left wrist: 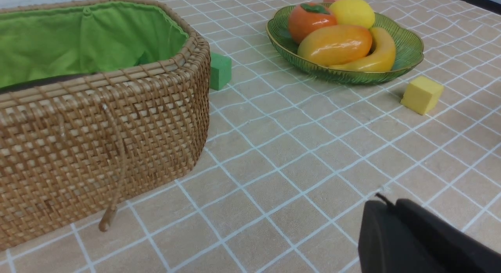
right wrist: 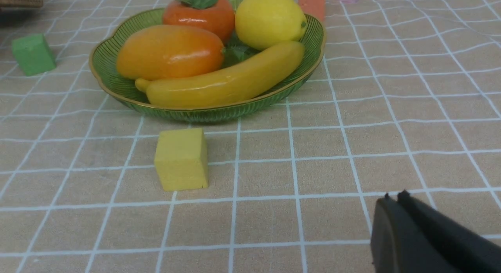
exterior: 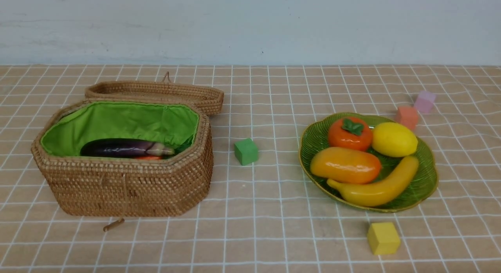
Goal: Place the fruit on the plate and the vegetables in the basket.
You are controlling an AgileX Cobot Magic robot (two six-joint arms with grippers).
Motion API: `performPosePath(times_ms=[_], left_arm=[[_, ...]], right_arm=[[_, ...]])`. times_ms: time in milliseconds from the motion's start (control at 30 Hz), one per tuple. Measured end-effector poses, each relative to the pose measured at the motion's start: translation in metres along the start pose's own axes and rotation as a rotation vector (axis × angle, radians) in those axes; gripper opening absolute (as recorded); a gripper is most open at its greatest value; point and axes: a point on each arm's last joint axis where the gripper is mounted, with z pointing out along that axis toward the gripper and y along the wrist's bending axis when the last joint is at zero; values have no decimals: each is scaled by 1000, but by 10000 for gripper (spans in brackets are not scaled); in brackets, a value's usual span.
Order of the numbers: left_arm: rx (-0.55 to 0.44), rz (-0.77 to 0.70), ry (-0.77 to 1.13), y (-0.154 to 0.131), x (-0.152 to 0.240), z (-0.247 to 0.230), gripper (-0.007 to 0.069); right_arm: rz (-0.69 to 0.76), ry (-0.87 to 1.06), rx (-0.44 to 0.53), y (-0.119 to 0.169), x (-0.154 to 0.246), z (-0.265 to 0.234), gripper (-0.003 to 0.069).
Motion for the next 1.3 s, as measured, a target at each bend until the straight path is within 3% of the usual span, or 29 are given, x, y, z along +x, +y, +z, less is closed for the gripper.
performPosePath(times_ms=[267, 367, 500, 667, 833, 967, 1300], left_arm=[[-3, 18, 31, 1, 14, 4, 32], [-45, 72, 14, 5, 22, 4, 34], [-164, 28, -41, 12, 25, -1, 36], [-433, -102, -194, 25, 33, -11, -13], [-571, -219, -161, 33, 43, -12, -13], [-573, -288, -23, 32, 58, -11, -13], [-559, -289, -12, 31, 58, -10, -13]], right_arm=[[1, 0, 0, 0, 0, 0, 15], [1, 1, 0, 0, 0, 0, 18], [1, 1, 0, 0, 0, 0, 20], [1, 2, 0, 0, 0, 0, 25], [1, 2, 0, 0, 0, 0, 32], [1, 2, 0, 0, 0, 0, 36], [1, 2, 0, 0, 0, 0, 50]])
